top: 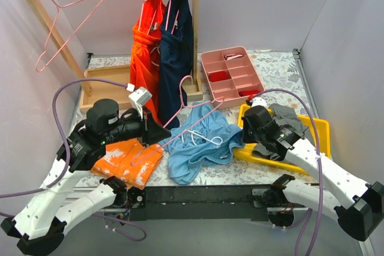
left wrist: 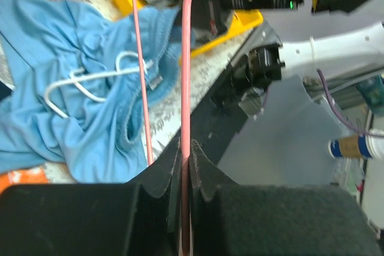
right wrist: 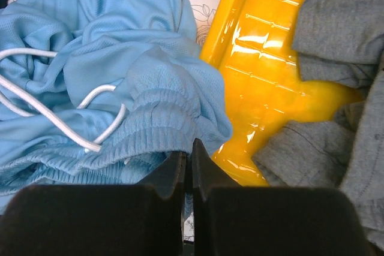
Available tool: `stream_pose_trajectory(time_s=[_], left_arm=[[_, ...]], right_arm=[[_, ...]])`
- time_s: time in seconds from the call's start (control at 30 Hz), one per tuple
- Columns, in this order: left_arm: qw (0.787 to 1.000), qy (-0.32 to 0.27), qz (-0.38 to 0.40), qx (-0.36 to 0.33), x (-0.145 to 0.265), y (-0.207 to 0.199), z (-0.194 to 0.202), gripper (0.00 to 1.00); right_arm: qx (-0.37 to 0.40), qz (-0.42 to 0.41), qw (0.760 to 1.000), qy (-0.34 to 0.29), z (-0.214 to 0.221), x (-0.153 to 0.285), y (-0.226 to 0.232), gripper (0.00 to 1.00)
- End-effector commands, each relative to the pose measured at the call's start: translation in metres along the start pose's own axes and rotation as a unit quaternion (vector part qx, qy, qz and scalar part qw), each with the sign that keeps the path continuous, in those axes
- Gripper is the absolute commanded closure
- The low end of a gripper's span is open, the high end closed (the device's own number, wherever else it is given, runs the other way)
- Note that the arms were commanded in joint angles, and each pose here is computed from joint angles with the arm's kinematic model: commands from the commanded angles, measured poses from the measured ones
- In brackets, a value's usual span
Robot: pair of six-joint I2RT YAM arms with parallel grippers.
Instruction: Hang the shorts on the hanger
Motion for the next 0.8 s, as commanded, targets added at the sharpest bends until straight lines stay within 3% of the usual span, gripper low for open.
stream_pose_trajectory(time_s=[0.0, 0.3, 0.47, 0.77], left_arm=[[0.997, 0.049, 0.057, 0.006, 0.005, -0.013, 0.033, 1.00], [0.987, 0.130, 0.098, -0.004, 0.001, -0.025, 0.067, 1.00], [0.986, 0.142, 0.086, -0.005, -0.006, -0.021, 0.069, 1.00], [0.994, 0.109, 0.028, -0.013, -0.029, 0.001, 0.057, 1.00]], right_arm=[[0.009, 0.021, 0.999, -0.026, -0.031, 0.011, 0.003, 0.99], [0.027, 0.034, 0.999, -0.029, -0.047, 0.011, 0.008, 0.99], [0.032, 0.039, 0.998, -0.025, -0.050, 0.010, 0.008, 0.99], [0.043, -0.010, 0.999, -0.029, -0.065, 0.029, 0.034, 0.99]])
Point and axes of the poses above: each gripper's point midway between its finger pads, its own x axis back along the fingers, its own y axis along the line the jaws close on, z = x × y, the point moved 2 cm from there along x, back along the fingers, and after that the axes turned 2 degrees about -x, right-handed, at the moved point
